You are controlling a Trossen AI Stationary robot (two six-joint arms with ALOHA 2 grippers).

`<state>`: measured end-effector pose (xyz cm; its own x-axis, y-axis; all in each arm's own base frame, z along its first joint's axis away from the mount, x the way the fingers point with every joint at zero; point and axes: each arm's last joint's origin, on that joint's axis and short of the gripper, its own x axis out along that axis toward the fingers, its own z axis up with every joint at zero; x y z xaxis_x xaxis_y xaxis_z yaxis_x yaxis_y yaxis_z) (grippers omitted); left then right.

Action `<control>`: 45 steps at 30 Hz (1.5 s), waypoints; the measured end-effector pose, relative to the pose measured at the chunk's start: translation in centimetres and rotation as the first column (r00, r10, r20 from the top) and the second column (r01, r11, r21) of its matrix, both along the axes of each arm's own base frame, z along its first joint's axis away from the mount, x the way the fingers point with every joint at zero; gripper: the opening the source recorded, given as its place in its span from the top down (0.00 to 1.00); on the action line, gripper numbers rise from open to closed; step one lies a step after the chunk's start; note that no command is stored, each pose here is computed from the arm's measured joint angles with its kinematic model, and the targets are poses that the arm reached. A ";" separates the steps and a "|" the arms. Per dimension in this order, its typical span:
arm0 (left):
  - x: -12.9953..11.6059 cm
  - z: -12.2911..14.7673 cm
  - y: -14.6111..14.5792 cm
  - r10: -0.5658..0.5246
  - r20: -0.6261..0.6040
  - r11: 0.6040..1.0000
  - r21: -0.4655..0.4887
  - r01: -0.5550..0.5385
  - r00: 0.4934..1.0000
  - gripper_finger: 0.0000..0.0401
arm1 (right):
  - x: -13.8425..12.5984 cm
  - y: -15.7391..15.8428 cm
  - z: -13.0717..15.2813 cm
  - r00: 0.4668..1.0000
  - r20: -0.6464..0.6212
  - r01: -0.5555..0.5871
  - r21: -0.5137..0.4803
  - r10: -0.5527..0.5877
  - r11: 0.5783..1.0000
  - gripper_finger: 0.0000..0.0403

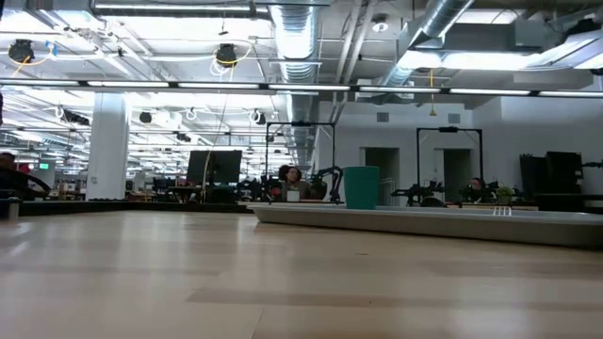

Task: Pick and place plate/cup/fork/spoon on tray
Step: Put the orange spoon to the right of the orange fork

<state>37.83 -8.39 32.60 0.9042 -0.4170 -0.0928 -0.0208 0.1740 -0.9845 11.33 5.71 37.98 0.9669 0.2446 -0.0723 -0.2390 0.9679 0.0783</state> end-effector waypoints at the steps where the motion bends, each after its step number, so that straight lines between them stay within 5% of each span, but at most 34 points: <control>1: 0.1 0.0 0.0 0.008 -0.002 0.999 -0.040 -0.008 1.000 1.00 | 0.1 0.0 -0.1 1.000 0.002 0.016 -0.029 -0.016 0.999 0.62; 7: 0.4 0.6 0.0 0.056 0.053 0.990 -0.133 -0.049 0.997 1.00 | 2.0 0.7 -0.6 0.998 -0.026 0.047 -0.080 -0.049 0.996 0.60; 18: 0.5 0.9 0.6 0.092 0.107 0.993 -0.082 -0.083 0.990 1.00 | 5.3 1.3 -1.7 0.995 -0.078 0.061 -0.091 -0.068 0.994 0.39; 29: 0.5 0.9 0.6 0.069 0.120 0.997 -0.049 -0.063 0.990 1.00 | 6.8 0.7 -1.5 0.999 -0.036 -0.018 -0.076 0.015 0.997 0.39; 45: 0.6 0.8 0.8 0.076 0.128 0.997 -0.024 -0.074 0.989 1.00 | 7.6 0.4 -1.6 0.998 -0.024 -0.051 -0.074 0.050 0.996 0.70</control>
<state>38.46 -7.63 33.38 0.9368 -0.3483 0.0343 0.0945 0.1575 -0.9830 18.95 6.15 36.36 0.9514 0.2862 -0.1139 -0.2867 0.9579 0.0120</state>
